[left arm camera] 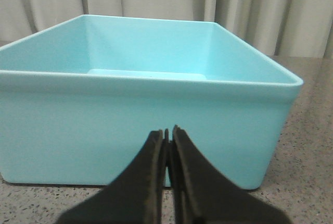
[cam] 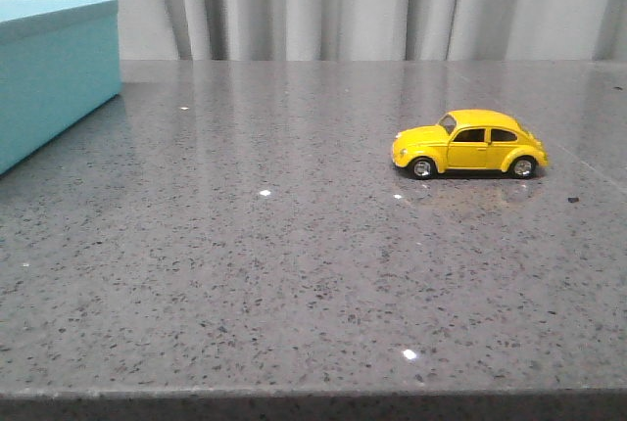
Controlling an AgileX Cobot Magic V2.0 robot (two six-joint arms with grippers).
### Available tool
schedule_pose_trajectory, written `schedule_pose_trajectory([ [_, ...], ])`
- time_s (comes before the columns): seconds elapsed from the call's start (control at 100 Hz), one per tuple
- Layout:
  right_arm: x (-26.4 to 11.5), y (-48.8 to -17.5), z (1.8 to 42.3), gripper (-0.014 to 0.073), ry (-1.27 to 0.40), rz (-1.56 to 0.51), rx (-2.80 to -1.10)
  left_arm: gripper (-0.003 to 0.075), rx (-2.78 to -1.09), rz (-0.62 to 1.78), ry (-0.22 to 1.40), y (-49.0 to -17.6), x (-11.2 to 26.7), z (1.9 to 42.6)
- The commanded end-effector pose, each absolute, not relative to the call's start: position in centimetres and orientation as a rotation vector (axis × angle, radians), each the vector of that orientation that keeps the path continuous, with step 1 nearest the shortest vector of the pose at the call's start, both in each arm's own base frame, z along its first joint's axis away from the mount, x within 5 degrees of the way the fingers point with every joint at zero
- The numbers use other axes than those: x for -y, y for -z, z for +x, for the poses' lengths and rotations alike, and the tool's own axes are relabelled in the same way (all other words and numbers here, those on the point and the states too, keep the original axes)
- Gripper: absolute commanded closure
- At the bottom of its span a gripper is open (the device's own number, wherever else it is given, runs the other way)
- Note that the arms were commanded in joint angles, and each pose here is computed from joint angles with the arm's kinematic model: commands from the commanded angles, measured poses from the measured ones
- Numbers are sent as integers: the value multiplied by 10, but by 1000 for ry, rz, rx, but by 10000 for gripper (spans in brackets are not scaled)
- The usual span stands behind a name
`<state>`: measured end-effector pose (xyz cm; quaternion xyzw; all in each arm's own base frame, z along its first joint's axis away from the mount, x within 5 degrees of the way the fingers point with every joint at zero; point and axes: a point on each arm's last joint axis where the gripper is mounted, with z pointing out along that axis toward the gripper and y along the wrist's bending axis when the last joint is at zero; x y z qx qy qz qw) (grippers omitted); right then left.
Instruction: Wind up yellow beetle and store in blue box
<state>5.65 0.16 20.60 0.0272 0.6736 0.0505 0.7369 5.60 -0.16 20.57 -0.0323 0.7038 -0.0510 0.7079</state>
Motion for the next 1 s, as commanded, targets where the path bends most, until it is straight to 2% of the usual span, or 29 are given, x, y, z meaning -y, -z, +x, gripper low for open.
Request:
schedule_pose_trajectory([
  [0.0, -2, -220, 52, 659, -111, 54, -1364, 739, -1468, -77, 118, -208, 1, 54],
  [0.36, -1, -234, 49, 659, -106, 60, -1396, 739, -1340, -75, 121, -239, 1, 50],
  [0.72, 0, -281, 45, 659, -97, 73, -1463, 739, -1377, -74, 122, -299, 1, 62],
  [0.99, 0, -315, 57, 650, -97, 73, -1480, 738, -1381, -74, 122, -335, 2, 79],
])
